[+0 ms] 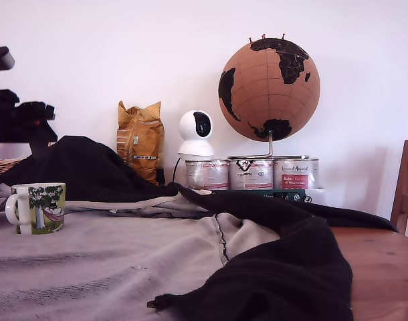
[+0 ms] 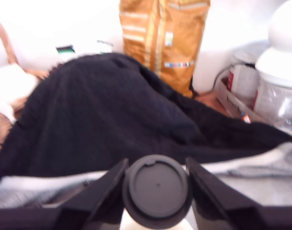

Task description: Pick the grey coffee capsule and place it inside the green coffee cup

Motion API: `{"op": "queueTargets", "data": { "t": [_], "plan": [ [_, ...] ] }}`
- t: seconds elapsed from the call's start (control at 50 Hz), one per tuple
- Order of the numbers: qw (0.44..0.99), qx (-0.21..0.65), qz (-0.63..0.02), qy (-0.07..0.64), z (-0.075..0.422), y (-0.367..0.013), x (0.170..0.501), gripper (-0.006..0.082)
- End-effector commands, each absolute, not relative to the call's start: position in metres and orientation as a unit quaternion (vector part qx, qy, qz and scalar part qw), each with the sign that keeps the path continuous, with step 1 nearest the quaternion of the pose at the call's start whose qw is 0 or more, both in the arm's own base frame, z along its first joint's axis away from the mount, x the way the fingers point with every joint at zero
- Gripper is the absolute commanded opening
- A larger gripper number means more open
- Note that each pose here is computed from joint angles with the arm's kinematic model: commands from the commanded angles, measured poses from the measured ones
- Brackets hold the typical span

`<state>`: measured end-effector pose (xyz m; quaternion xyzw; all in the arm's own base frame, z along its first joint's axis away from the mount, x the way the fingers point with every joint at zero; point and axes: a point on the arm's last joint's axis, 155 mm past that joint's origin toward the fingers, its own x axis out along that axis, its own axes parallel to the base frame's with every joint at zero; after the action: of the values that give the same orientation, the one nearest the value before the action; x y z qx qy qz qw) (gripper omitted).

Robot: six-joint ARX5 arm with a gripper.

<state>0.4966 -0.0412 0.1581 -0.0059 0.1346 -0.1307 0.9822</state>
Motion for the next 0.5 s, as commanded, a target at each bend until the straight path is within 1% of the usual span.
{"op": "queueTargets", "data": {
  "t": [0.0,0.12,0.2,0.42,0.48],
  "plan": [
    [0.979,-0.006,-0.133,0.152,0.145,-0.043,0.496,0.0509],
    [0.979,-0.008,-0.129,0.158,0.142,-0.039,0.496,0.0515],
    [0.978,-0.009,-0.141,0.154,0.146,-0.043,0.495,0.0567],
    [0.979,-0.009,-0.149,0.139,0.164,-0.049,0.494,0.0559],
    [0.979,-0.011,-0.149,0.136,0.171,-0.049,0.491,0.0527]
  ]
}}
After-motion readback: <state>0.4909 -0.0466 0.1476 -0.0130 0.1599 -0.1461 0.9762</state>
